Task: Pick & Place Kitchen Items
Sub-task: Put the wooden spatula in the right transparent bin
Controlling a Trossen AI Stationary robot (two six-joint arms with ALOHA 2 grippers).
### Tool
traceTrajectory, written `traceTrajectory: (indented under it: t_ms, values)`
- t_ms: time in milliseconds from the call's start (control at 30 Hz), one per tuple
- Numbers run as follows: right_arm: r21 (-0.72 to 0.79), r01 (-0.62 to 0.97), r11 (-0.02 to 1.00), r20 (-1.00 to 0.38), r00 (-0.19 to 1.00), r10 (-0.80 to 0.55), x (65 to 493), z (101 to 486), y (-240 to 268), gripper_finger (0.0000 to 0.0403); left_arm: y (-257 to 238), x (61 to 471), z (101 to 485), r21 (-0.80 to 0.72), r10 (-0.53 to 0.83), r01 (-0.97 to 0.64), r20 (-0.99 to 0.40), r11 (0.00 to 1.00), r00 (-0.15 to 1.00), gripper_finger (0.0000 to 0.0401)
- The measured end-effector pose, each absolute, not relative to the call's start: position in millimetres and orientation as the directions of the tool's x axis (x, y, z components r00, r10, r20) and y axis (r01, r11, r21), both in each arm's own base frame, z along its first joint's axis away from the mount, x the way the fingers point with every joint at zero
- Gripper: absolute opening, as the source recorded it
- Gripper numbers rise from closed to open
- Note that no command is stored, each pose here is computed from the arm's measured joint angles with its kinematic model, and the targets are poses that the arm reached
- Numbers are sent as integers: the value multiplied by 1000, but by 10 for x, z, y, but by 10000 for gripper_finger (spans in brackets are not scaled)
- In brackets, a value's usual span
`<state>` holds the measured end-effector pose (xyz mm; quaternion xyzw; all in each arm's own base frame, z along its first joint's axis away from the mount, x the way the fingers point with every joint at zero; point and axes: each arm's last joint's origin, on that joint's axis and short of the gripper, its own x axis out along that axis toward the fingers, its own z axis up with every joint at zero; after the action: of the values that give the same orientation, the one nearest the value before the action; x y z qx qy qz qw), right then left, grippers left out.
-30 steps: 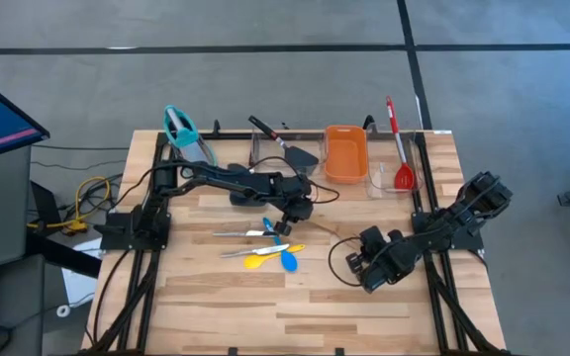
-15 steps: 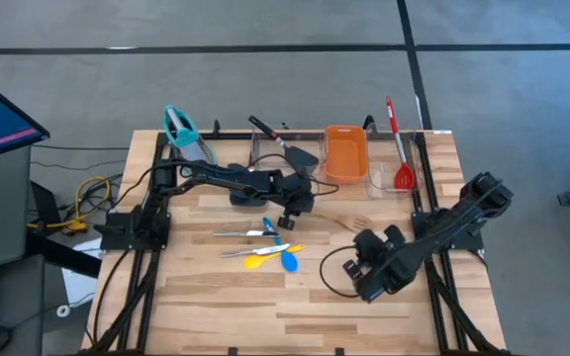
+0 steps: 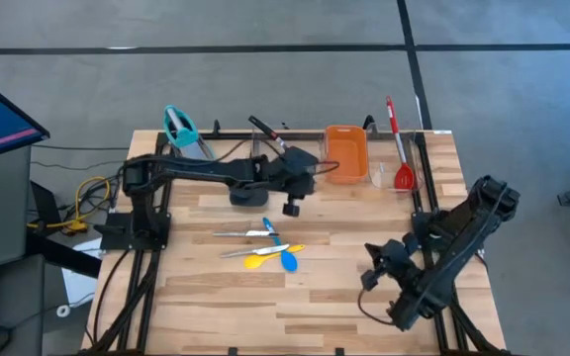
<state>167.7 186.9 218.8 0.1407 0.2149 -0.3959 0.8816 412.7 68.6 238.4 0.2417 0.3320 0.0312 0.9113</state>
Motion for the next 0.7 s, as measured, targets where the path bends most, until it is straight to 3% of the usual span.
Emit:
traceTrajectory:
  t_ms: [100, 333, 700]
  values:
    - [134, 726, 675, -418, 659, -625, 1685, 2070, 1868, 2, 616, 4073, 2548, 504, 262, 42, -515, 863, 816, 47]
    - [216, 720, 660, -365, 687, -629, 1697, 1688, 1722, 1, 587, 3684, 2559, 539, 330, -42, -452, 842, 828, 47]
    - [317, 681, 660, -110, 718, -687, 1806, 1384, 1468, 1, 562, 2924, 2435, 445, 330, -142, -378, 884, 865, 47]
